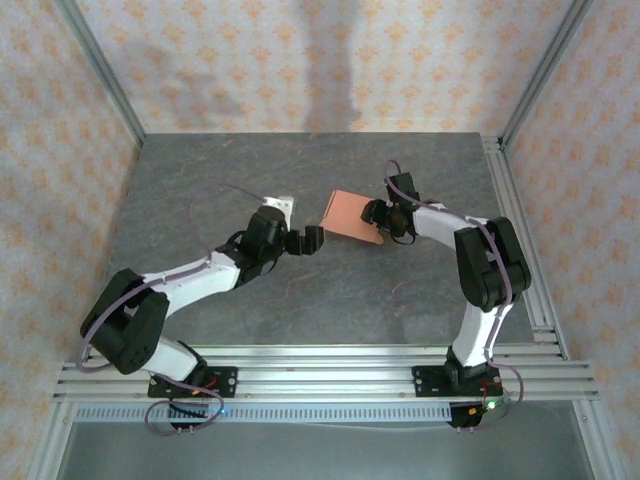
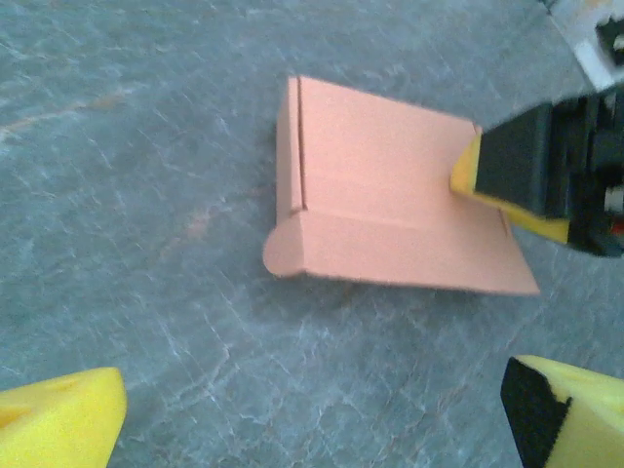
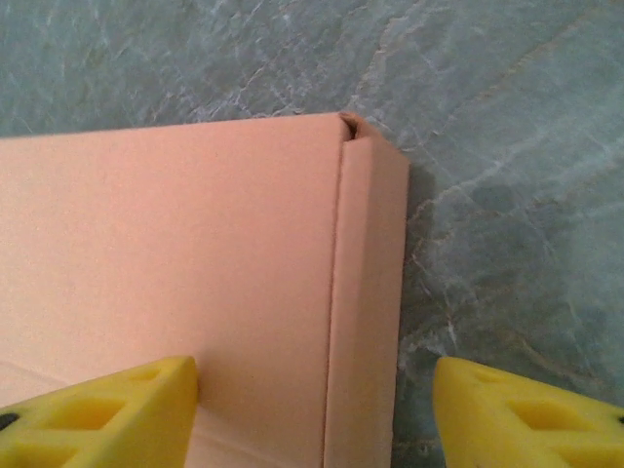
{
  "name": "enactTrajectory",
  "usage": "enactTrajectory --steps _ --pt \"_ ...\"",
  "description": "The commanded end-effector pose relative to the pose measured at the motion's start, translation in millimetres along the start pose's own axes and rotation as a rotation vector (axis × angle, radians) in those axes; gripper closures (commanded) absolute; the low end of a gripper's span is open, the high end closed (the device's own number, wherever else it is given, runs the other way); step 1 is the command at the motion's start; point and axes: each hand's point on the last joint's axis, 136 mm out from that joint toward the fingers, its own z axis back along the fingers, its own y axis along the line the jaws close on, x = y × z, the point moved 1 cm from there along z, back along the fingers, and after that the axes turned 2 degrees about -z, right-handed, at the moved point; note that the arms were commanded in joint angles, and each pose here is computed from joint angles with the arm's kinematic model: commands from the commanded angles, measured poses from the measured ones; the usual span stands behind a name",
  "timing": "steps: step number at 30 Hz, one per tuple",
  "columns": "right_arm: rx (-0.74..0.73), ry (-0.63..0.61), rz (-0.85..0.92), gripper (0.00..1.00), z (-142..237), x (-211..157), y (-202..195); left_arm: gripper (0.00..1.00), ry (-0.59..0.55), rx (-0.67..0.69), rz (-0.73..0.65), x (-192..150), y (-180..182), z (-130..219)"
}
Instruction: Fold the paper box
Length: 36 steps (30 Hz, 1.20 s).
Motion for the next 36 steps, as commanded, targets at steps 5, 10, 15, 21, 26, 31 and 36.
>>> enactTrajectory --steps 5,10,15,21,26,31,36 --pt "0.007 0.167 0.284 0.50 -7 -19 -1 0.03 0.180 -0.062 0.174 21 8 -48" --pt "0.062 0.225 0.387 0.54 -8 -28 4 0.17 0.272 -0.096 0.207 19 5 -91" --pt "0.090 0.239 0.400 0.54 -5 -29 8 0.42 0.328 -0.086 0.203 12 11 -116" --pt "0.113 0.231 0.383 0.50 -2 -24 13 0.63 0.366 -0.060 0.212 -6 20 -117" --pt "0.135 0.202 0.368 0.43 7 -17 19 0.76 0.360 -0.089 0.255 -9 21 -115" --pt "0.167 0.133 0.335 0.33 21 -9 27 0.85 0.379 -0.111 0.278 -15 22 -117" --pt "0.182 0.024 0.221 0.25 38 2 23 0.92 0.387 -0.144 0.312 -21 27 -119"
